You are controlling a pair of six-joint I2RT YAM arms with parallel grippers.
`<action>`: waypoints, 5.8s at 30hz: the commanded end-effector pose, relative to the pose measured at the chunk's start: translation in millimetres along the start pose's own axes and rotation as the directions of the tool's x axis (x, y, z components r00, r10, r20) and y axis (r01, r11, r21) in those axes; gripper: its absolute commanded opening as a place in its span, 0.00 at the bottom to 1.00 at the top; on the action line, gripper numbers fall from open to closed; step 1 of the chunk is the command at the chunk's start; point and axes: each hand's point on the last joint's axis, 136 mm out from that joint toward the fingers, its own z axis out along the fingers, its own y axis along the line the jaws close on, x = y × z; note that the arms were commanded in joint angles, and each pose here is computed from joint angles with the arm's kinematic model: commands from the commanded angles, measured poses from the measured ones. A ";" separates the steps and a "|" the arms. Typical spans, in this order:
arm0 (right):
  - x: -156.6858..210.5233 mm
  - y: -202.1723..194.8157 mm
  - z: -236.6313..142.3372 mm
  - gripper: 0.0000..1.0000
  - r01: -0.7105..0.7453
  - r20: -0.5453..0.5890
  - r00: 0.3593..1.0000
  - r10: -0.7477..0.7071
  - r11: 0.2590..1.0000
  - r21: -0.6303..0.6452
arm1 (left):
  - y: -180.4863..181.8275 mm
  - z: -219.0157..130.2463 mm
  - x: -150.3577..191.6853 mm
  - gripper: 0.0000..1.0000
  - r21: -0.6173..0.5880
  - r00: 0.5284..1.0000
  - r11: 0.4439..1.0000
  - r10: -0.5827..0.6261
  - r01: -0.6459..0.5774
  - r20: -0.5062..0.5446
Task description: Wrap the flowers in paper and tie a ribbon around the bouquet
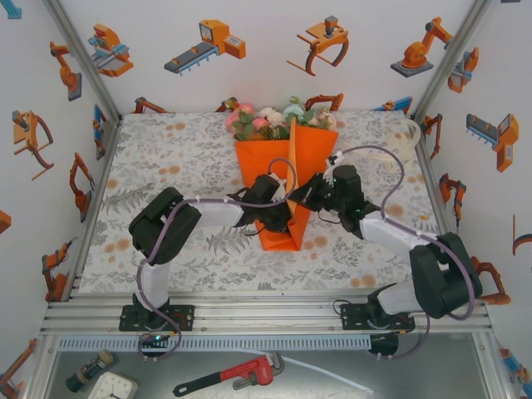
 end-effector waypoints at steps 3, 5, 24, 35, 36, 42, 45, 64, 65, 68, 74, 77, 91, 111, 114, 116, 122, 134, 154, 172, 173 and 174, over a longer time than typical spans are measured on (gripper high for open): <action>-10.6 12.7 12.1 0.03 0.080 0.016 0.997 -0.080 0.996 -0.046 | 7.0 -8.6 1.0 0.25 -0.012 1.000 1.000 -0.027 0.027 0.008; -9.5 8.8 13.0 0.03 0.085 0.013 0.996 -0.084 0.996 -0.033 | 3.4 -17.5 -5.2 0.28 0.009 0.998 0.999 -0.045 0.045 0.036; -20.7 14.7 -11.7 0.02 0.177 0.039 0.984 -0.176 0.984 -0.017 | 15.2 -121.3 -29.4 0.30 -0.145 0.974 0.987 -0.037 0.070 0.222; -8.2 34.0 8.5 0.02 0.141 -0.037 0.989 -0.146 0.984 -0.113 | 31.7 -75.6 -22.1 0.29 -0.069 0.985 0.991 -0.101 0.112 0.143; -8.2 33.7 7.3 0.02 0.140 -0.037 0.989 -0.145 0.984 -0.109 | 31.1 -70.4 -19.0 0.29 -0.073 0.985 0.991 -0.103 0.114 0.135; -3.8 34.8 -4.3 0.02 0.132 -0.048 0.989 -0.137 0.987 -0.089 | 55.4 -50.3 -7.9 0.29 -0.137 0.980 0.976 -0.149 0.168 0.134; -2.2 39.5 -7.7 0.02 0.133 -0.056 0.989 -0.140 0.986 -0.103 | 62.4 -45.3 -3.0 0.29 -0.149 0.979 0.973 -0.158 0.176 0.128; 25.7 -4.2 73.4 0.14 0.138 -0.170 0.975 -0.145 0.989 -0.054 | 54.1 -61.5 -6.2 0.30 -0.135 0.977 0.978 -0.136 0.159 0.167; 27.3 -7.9 75.0 0.15 0.136 -0.175 0.974 -0.142 0.990 -0.048 | 52.9 -63.0 -5.8 0.30 -0.132 0.977 0.979 -0.134 0.157 0.168; 30.5 -14.2 80.6 0.16 0.128 -0.184 0.974 -0.134 0.991 -0.048 | 48.2 -70.8 -5.8 0.32 -0.120 0.975 0.981 -0.129 0.153 0.182; 35.6 -30.5 90.6 0.24 0.111 -0.201 0.973 -0.112 0.994 -0.017 | 29.5 -102.1 -4.4 0.41 -0.071 0.970 0.993 -0.079 0.098 0.231; 35.4 -30.5 94.9 0.39 0.098 -0.205 0.974 -0.100 0.995 -0.020 | 21.1 -121.5 -4.9 0.43 -0.058 0.962 0.995 -0.065 0.083 0.266; 32.7 -36.9 103.3 0.51 0.041 -0.197 0.980 -0.038 0.999 0.010 | -45.9 -115.6 -28.9 0.53 -0.021 0.949 0.998 0.065 -0.062 0.307; 19.5 -21.0 90.9 0.51 0.065 -0.154 0.986 -0.059 0.997 0.035 | 24.8 -86.4 -4.2 0.37 -0.314 0.965 0.945 -0.008 0.093 0.263; -0.5 -7.0 72.1 0.51 0.137 -0.084 0.988 -0.129 0.986 0.094 | 35.5 -90.9 12.8 0.25 -0.308 0.963 0.939 -0.073 0.154 0.259; -9.3 -4.8 56.1 0.53 0.173 -0.056 0.985 -0.166 0.972 0.158 | 42.0 -89.0 27.6 0.23 -0.275 0.956 0.937 -0.145 0.216 0.256; -6.9 -16.6 27.4 0.55 0.193 -0.033 0.981 -0.190 0.953 0.233 | 60.2 -77.1 48.0 0.21 -0.244 0.921 0.904 -0.287 0.351 0.263; -11.3 -52.8 69.2 0.47 0.208 -0.151 0.972 -0.181 0.959 0.190 | 64.6 -78.3 44.7 0.21 -0.240 0.925 0.912 -0.266 0.333 0.273; 8.3 -11.7 29.0 0.02 0.207 -0.117 0.975 -0.190 0.967 0.151 | 85.7 -90.9 19.0 0.30 -0.327 0.933 0.898 -0.196 0.295 0.302; 33.2 38.2 97.1 0.00 0.246 -0.193 0.951 -0.243 0.969 -0.005 | 75.7 -67.5 25.6 0.30 -0.279 0.946 0.922 -0.198 0.268 0.255; 36.7 36.9 102.0 0.00 0.239 -0.209 0.949 -0.236 0.971 -0.009 | 74.8 -66.8 25.6 0.30 -0.276 0.946 0.923 -0.199 0.268 0.256; 41.6 35.8 106.5 0.00 0.235 -0.225 0.946 -0.231 0.972 -0.012 | 74.0 -66.2 25.1 0.30 -0.273 0.945 0.923 -0.200 0.270 0.257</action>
